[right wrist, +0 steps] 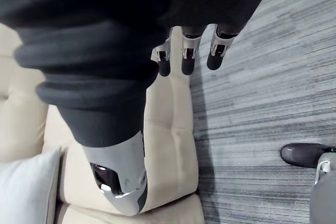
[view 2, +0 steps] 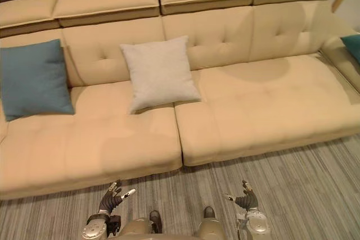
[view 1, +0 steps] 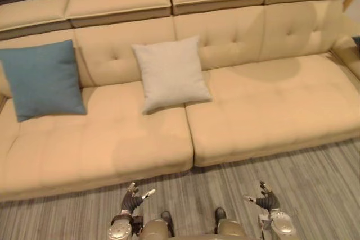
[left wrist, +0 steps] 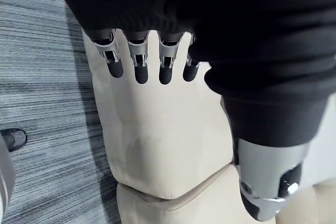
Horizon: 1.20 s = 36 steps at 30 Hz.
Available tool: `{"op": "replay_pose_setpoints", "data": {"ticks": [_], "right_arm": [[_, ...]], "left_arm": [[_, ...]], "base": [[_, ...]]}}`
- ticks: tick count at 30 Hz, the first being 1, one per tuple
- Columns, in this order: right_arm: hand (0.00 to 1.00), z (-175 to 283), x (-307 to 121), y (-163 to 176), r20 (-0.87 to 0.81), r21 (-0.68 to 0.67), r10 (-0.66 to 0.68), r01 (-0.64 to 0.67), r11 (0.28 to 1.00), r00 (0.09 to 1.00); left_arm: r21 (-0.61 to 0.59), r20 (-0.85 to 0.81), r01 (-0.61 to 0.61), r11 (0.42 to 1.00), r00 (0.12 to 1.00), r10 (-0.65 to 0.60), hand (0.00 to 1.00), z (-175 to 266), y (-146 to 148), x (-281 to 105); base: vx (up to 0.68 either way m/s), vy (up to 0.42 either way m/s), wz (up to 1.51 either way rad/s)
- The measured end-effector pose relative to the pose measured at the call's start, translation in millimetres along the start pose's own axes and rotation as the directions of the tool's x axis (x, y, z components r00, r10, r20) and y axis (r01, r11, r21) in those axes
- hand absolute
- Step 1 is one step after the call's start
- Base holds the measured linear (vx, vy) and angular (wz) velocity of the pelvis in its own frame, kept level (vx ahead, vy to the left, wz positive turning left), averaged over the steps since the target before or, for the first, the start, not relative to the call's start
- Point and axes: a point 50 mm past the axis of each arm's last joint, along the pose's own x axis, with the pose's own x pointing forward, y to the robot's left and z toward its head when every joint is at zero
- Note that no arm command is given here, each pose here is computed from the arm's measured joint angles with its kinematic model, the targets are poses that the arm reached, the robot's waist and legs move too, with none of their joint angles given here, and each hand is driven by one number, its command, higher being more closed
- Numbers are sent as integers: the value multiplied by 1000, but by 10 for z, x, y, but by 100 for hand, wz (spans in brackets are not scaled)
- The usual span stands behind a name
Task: Pick up cushions and gather them together orderly.
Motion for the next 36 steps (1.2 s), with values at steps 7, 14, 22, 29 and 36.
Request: {"op": "replay_pose_setpoints", "data": {"ticks": [7,14,22,29,36], "right_arm": [[0,292,67,48,109,36,3,-7,999,994],[0,507,152,29,167,15,11,-13,1000,986],[0,458,134,81,151,7,2,-3,1000,989],[0,558,202,176,159,-27,20,-16,1000,987],[0,632,248,234,163,-14,26,-24,1000,986]], "left_arm": [[20,107,28,999,994,-30,0,264,-40,62],[32,241,31,999,970,-38,0,621,-28,121],[8,239,98,995,966,-97,0,643,-291,141],[-2,228,73,997,971,-71,0,571,-281,76],[-16,201,66,998,978,-61,0,499,-270,36]], "base": [[80,52,-152],[111,-101,-190],[286,-112,-166],[337,113,-82],[546,184,-23]]}}
